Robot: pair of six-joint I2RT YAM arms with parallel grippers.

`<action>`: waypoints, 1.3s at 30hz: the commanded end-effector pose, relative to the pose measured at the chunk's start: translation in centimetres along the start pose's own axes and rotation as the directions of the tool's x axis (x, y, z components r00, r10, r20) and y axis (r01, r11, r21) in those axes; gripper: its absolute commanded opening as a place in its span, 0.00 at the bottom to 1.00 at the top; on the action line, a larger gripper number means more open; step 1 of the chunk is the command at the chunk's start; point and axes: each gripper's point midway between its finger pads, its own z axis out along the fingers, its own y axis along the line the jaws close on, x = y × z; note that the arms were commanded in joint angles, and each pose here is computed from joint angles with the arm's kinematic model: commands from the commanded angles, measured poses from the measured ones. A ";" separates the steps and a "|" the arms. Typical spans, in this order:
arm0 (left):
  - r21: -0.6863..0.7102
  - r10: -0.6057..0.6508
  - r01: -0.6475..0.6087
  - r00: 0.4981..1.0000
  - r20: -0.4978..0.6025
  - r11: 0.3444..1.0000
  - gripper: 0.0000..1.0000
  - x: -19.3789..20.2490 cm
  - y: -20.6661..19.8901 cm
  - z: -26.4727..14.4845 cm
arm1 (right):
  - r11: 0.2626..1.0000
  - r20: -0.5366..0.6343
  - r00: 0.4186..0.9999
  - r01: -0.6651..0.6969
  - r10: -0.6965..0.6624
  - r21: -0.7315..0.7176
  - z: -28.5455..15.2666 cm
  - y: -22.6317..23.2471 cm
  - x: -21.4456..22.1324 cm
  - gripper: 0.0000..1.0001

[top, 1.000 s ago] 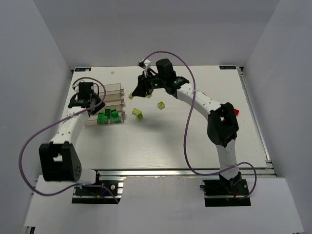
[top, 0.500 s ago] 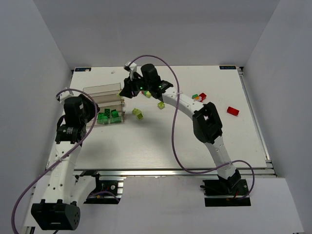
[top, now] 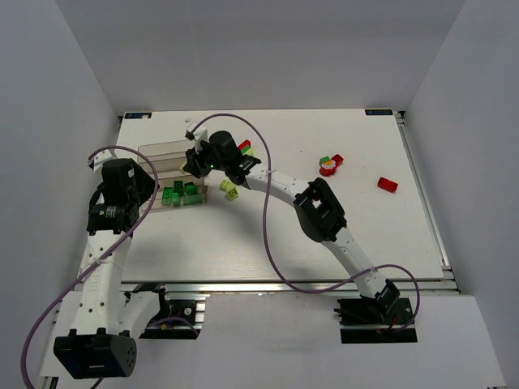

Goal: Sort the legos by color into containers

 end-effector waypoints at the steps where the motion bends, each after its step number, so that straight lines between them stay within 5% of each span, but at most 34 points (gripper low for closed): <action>1: -0.007 0.001 -0.001 1.000 0.017 1.000 0.71 -0.7 0.2 -0.4 | 0.994 0.161 0.984 0.060 -0.074 0.092 0.5 -0.7 -5.1 0.04; 9: -0.009 0.000 0.000 1.000 0.007 1.000 0.72 -0.2 0.5 -0.3 | 0.985 0.153 0.981 0.098 -0.119 0.140 0.9 -1.8 -4.0 0.13; 29: 0.085 -0.032 0.034 0.999 -0.033 0.996 0.73 -0.4 -1.4 0.5 | 0.983 0.198 0.966 0.148 -0.166 0.104 0.7 -2.2 -5.1 0.65; 33: 0.219 -0.031 0.043 0.998 -0.058 0.975 0.74 -0.3 -3.9 0.6 | 0.981 0.233 0.954 0.179 -0.191 0.072 -1.4 -2.3 -7.6 0.89; 38: 0.396 -0.030 0.081 0.991 -0.134 0.915 0.52 0.5 -8.0 1.0 | 0.987 0.217 0.965 0.158 -0.150 -0.021 -6.6 -3.7 -10.5 0.89; 39: 0.396 -0.033 0.097 0.986 -0.166 0.913 0.40 1.1 -8.4 1.6 | 0.991 0.198 0.972 0.130 -0.126 -0.008 -8.2 -5.9 -10.5 0.89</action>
